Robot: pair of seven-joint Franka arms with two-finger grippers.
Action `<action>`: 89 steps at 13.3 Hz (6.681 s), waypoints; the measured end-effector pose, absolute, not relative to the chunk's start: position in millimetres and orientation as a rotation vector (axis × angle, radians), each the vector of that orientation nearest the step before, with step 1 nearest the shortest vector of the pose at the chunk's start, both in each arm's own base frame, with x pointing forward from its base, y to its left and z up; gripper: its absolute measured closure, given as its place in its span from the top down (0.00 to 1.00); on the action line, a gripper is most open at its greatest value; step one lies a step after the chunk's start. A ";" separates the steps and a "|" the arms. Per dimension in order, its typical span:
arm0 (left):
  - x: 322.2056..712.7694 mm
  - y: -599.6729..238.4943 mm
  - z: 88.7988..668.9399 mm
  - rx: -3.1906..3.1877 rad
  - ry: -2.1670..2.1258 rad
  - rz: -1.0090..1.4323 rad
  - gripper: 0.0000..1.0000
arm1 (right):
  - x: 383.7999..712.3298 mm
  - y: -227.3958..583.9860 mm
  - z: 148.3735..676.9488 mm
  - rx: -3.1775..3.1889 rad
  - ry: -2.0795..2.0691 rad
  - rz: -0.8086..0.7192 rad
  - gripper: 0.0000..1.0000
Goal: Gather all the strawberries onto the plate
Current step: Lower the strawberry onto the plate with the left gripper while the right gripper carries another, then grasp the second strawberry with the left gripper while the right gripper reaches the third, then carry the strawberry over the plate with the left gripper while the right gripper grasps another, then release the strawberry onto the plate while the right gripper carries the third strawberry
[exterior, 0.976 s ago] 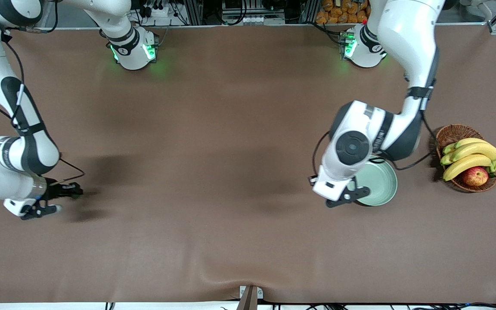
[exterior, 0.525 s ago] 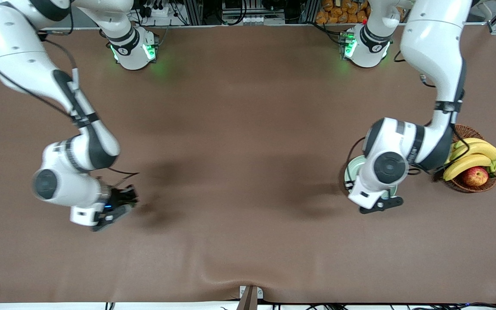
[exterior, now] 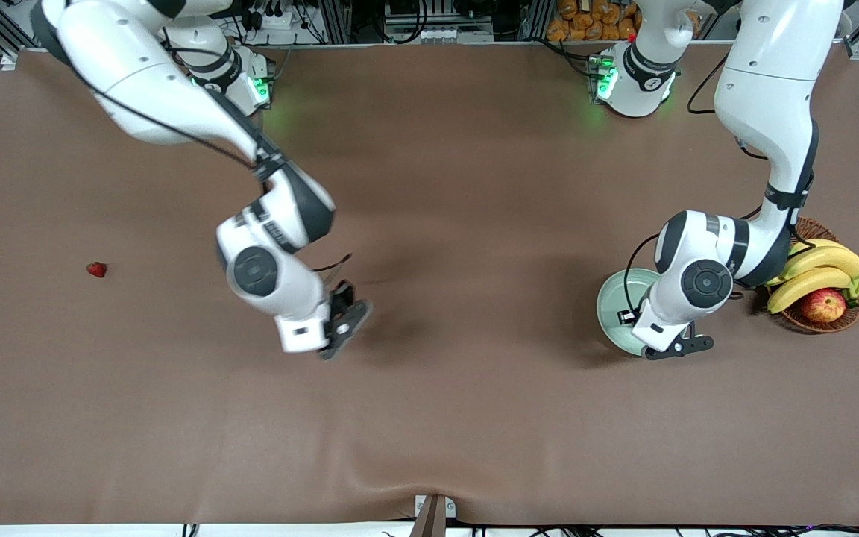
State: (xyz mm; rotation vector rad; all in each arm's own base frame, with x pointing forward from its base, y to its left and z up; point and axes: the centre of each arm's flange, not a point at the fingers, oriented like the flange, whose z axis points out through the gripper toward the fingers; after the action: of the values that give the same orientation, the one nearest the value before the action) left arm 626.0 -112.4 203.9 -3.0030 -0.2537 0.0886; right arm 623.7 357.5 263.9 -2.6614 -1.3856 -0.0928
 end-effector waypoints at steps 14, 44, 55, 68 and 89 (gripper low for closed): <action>607.9 -231.1 272.7 -3.175 -0.241 0.019 1.00 | 550.3 538.2 190.5 -2.666 -1.310 -0.362 0.74; 557.9 -448.8 186.7 -3.027 -0.970 0.007 0.44 | 548.1 -218.9 242.3 -3.078 -0.292 0.321 1.00; 637.8 -343.4 277.7 -3.081 -0.722 -0.079 0.33 | 519.7 -278.4 178.8 -3.024 -0.462 0.266 1.00; 663.9 -57.7 273.0 -3.065 -0.096 0.307 0.33 | 520.5 -272.5 174.1 -2.979 -0.612 0.277 0.32; 673.8 -107.3 297.0 -3.188 -0.183 0.231 1.00 | 632.3 315.1 255.8 -2.541 -1.612 -0.264 0.32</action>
State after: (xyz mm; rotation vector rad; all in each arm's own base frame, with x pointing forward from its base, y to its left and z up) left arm 673.8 -107.3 297.0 -3.1878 -0.1828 0.2312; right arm 632.3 315.1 255.8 -2.5411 -1.6118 -0.2639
